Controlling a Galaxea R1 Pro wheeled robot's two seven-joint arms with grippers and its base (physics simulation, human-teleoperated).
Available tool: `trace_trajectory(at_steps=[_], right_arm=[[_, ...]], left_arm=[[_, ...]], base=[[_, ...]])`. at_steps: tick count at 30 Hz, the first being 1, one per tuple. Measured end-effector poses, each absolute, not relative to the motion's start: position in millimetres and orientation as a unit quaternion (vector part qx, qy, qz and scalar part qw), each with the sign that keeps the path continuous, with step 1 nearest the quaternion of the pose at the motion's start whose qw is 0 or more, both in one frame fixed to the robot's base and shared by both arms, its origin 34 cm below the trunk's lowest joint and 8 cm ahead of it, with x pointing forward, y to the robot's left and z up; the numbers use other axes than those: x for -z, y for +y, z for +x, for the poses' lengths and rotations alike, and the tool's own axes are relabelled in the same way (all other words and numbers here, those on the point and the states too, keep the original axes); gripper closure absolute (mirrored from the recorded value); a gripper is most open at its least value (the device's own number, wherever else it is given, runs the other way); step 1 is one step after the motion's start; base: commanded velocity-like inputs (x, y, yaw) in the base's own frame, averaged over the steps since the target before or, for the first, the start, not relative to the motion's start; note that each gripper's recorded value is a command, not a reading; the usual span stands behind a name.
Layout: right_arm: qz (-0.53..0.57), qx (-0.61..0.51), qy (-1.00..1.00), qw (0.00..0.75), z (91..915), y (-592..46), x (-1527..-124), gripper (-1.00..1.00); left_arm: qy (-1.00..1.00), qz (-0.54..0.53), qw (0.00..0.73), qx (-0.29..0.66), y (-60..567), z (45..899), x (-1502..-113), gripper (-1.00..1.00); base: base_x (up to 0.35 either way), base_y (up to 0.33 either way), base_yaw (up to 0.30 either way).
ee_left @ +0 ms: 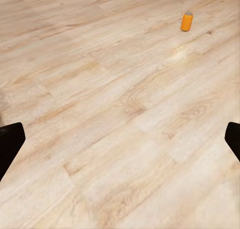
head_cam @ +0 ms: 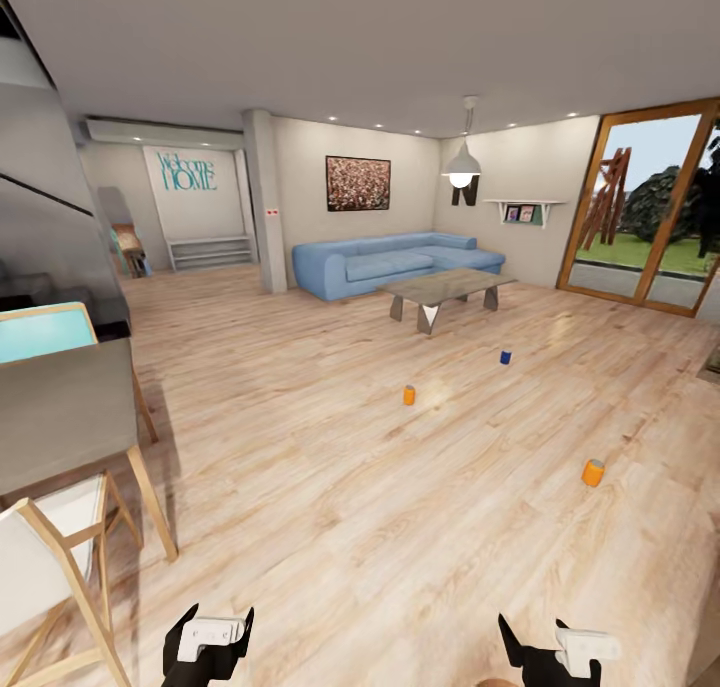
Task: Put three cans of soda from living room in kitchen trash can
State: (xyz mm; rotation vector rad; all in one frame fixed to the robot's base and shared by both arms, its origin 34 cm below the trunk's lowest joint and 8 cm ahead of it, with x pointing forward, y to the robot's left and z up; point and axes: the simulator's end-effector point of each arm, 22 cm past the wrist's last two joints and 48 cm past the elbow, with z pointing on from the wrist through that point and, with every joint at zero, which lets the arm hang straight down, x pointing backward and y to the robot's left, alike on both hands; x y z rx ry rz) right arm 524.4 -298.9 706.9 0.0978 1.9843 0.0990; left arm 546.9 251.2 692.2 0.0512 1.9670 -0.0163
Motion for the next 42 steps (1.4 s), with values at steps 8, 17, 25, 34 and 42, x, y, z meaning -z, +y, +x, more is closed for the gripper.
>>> trace_trajectory(at_steps=[8,17,25,34,42], right_arm=[[0.043,-0.042,0.836,0.545,524.6,-298.4,-707.1,-1.0],[0.043,-0.042,0.836,0.545,524.6,-298.3,-707.1,-1.0],[0.044,-0.042,0.836,0.545,524.6,-298.4,-707.1,-1.0],[0.067,-0.05,0.831,0.549,525.6,-305.4,-710.2,-1.0],[0.069,-0.05,0.831,0.55,525.7,-307.6,-710.8,-1.0]], left_arm=[[0.832,0.021,0.554,0.006,251.5,547.0,-692.4,-1.0],[0.832,0.021,0.554,0.006,251.5,546.9,-692.3,-1.0],[0.832,0.021,0.554,0.006,251.5,547.0,-692.4,-1.0],[0.839,0.025,0.543,0.013,248.1,541.3,-682.0,-1.0],[0.848,0.029,0.529,0.021,244.8,534.3,-669.4,-1.0]], base=[[0.0,0.006,-0.008],[0.0,-0.089,-0.001],[0.0,-0.224,-0.037],[0.0,-0.027,-0.226],[0.0,-0.001,-0.162]])
